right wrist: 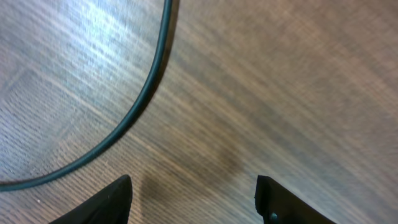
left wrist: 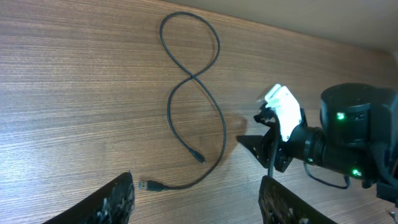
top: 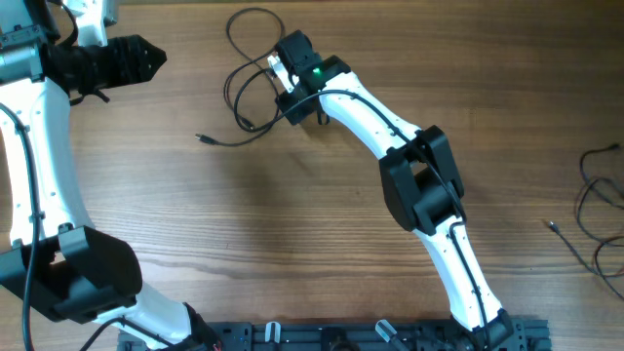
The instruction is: Untangle cables
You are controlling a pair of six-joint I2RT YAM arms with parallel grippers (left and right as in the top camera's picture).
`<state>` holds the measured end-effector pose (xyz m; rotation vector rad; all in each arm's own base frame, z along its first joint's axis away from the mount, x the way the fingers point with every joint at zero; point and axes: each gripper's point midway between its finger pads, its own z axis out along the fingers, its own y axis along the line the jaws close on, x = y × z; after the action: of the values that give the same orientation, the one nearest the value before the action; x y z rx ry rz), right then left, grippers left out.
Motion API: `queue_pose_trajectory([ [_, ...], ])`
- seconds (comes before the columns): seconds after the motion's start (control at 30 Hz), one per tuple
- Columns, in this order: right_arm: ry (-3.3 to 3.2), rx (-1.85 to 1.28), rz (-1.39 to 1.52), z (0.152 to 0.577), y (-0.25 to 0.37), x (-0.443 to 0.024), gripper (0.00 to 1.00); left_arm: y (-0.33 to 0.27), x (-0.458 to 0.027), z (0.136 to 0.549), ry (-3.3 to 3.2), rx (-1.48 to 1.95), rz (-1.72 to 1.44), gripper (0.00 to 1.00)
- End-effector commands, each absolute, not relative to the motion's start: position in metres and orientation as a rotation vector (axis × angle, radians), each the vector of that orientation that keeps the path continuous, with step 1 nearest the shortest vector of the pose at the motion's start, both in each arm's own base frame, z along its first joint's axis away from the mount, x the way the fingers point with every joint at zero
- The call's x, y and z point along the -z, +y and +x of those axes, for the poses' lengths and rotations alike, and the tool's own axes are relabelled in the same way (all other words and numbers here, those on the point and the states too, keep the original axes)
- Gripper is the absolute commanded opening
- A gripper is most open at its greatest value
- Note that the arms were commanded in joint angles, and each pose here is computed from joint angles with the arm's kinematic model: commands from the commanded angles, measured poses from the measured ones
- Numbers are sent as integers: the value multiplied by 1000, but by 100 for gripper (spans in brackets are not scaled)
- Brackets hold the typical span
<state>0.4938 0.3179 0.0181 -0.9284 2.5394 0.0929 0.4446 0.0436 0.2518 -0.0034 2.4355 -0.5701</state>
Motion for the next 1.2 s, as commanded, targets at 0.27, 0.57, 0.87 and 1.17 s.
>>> queue_pose_trajectory([
  [0.27, 2432, -382, -1023, 479, 377, -36, 73, 38, -268, 443, 2393, 562, 62, 66],
  [0.57, 2371, -418, -1139, 449, 417, -38, 90, 37, -267, 441, 2400, 561, 76, 65],
  [0.87, 2395, -371, -1045, 457, 414, -37, 100, 37, -266, 440, 2403, 564, 74, 65],
  [1.17, 2390, -364, -1026, 462, 415, -34, 100, 37, -266, 440, 2403, 564, 74, 65],
])
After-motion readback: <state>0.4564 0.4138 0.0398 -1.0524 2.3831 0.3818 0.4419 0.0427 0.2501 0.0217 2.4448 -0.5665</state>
